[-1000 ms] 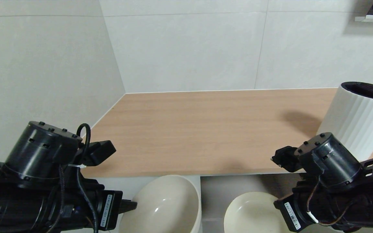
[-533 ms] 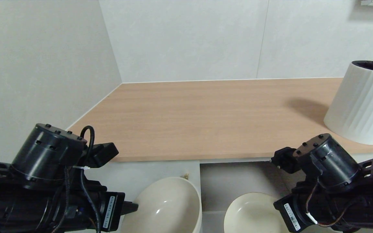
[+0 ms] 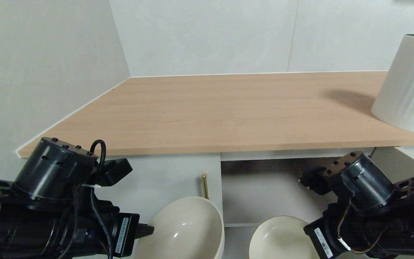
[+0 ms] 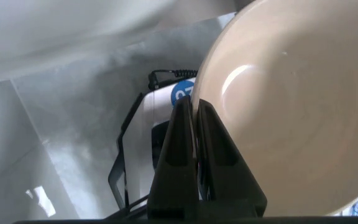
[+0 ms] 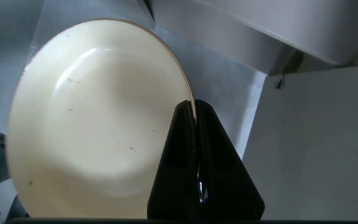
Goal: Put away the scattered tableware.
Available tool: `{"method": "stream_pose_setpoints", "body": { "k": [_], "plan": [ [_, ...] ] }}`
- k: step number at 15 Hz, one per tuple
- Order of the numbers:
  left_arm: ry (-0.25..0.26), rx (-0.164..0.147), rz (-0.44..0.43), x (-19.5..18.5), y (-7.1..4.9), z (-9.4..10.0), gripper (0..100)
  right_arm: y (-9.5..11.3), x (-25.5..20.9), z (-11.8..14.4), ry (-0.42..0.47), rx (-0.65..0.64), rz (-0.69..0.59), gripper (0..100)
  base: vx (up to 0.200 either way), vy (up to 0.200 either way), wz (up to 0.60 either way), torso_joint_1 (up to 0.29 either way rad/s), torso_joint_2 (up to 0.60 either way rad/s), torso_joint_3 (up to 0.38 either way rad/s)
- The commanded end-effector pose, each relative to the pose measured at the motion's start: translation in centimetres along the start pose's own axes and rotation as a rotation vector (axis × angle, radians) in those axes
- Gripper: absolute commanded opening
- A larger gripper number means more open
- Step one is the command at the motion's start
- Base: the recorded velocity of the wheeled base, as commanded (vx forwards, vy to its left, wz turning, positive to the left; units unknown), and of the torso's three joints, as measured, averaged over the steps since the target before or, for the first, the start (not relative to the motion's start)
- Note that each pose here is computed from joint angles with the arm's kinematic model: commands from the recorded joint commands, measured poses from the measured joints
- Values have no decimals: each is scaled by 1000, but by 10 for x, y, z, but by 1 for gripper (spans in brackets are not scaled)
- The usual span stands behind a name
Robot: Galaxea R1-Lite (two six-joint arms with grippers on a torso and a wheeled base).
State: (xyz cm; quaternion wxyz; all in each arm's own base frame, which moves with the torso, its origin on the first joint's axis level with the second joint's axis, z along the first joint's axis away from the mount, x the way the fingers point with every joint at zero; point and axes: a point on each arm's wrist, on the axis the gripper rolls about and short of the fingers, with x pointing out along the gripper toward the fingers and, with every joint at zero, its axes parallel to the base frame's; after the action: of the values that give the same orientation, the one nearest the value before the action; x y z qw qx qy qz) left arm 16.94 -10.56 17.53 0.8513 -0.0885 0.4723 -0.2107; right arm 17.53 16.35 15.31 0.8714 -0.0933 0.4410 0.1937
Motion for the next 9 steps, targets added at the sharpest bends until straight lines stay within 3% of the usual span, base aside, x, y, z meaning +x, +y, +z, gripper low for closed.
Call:
{"method": "stream_pose_setpoints", "body": {
  "k": [1, 5, 9],
  "plan": [
    [2, -1, 1, 1, 0, 0, 0, 0, 2, -1, 8, -2, -2, 0, 0, 0, 0, -134, 456, 325],
    [2, -1, 1, 1, 0, 0, 0, 1, 3, -1, 11, -4, -2, 0, 0, 0, 0, -97, 421, 310],
    [6, -2, 3, 2, 0, 0, 0, 1, 3, -1, 14, -6, -3, 0, 0, 0, 0, -23, 86, 57]
  ]
}}
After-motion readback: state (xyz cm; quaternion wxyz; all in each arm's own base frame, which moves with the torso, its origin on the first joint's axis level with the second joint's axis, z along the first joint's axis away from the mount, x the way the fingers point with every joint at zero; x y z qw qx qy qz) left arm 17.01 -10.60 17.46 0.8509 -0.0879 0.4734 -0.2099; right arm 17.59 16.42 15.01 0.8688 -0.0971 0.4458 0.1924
